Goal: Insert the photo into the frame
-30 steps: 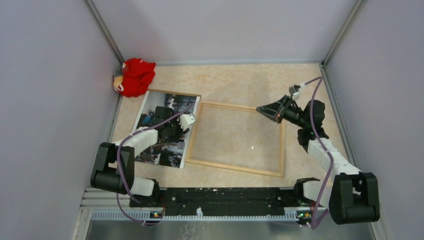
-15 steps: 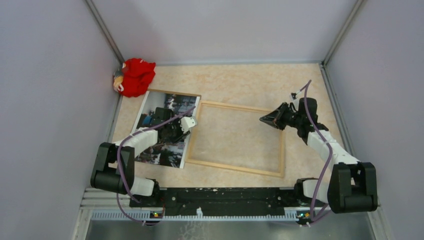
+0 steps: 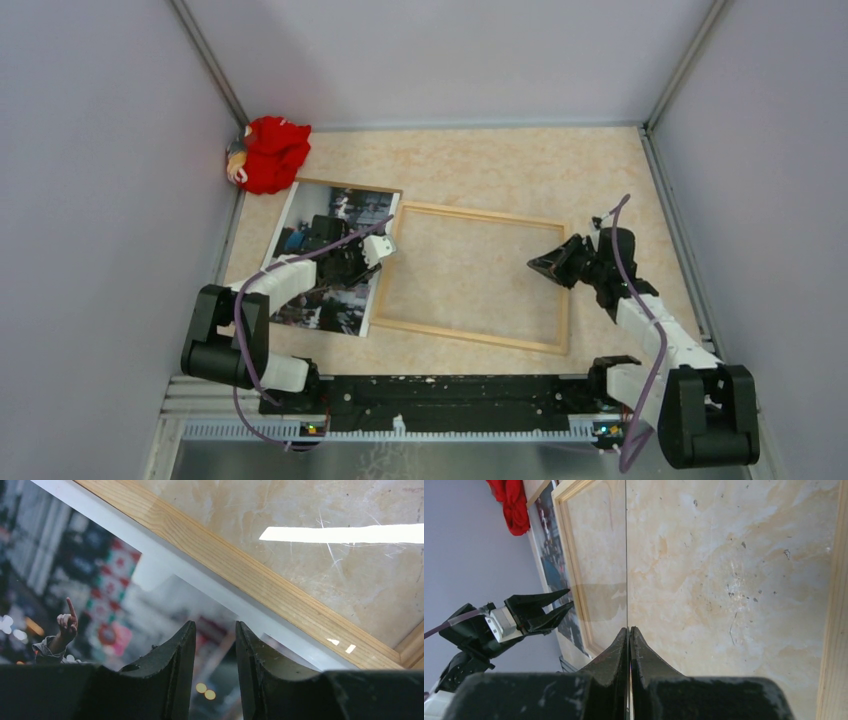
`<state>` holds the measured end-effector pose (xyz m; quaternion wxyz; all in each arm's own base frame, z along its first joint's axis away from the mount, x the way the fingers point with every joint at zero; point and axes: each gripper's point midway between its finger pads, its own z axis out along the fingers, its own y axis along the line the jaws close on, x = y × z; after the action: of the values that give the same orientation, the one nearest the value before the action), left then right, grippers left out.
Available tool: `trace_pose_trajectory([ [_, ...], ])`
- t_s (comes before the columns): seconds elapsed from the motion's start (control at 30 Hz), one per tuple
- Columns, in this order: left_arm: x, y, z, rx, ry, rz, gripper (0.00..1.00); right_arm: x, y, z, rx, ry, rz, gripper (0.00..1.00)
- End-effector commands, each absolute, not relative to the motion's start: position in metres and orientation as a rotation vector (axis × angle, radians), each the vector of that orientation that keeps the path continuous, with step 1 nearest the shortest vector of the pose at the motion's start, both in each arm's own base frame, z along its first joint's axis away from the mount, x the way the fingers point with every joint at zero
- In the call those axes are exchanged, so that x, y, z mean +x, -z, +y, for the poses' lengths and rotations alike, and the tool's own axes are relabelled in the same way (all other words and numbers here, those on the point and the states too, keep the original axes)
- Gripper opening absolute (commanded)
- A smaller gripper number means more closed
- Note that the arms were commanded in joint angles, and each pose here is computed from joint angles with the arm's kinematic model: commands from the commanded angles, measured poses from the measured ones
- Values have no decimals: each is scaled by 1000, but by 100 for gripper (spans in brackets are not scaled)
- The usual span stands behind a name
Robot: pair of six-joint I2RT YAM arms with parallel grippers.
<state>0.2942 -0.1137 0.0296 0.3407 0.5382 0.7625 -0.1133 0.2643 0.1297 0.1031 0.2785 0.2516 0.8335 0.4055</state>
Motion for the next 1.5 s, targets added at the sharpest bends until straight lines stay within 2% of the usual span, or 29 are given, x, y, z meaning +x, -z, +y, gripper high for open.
trace_pose_trajectory([
  [0.0,282,-24,-119,1441,350,1972,42,279,-125,123,631,-1060,2111,0],
  [0.63,279,-23,-123,1464,366,1962,41,278,-148,124,542,-1086,1999,0],
  [0.93,277,-21,-127,1475,380,1948,41,269,-189,135,376,-1199,1805,0],
  [1.47,272,-18,-129,1495,394,1940,41,266,-186,140,370,-1258,1789,0],
])
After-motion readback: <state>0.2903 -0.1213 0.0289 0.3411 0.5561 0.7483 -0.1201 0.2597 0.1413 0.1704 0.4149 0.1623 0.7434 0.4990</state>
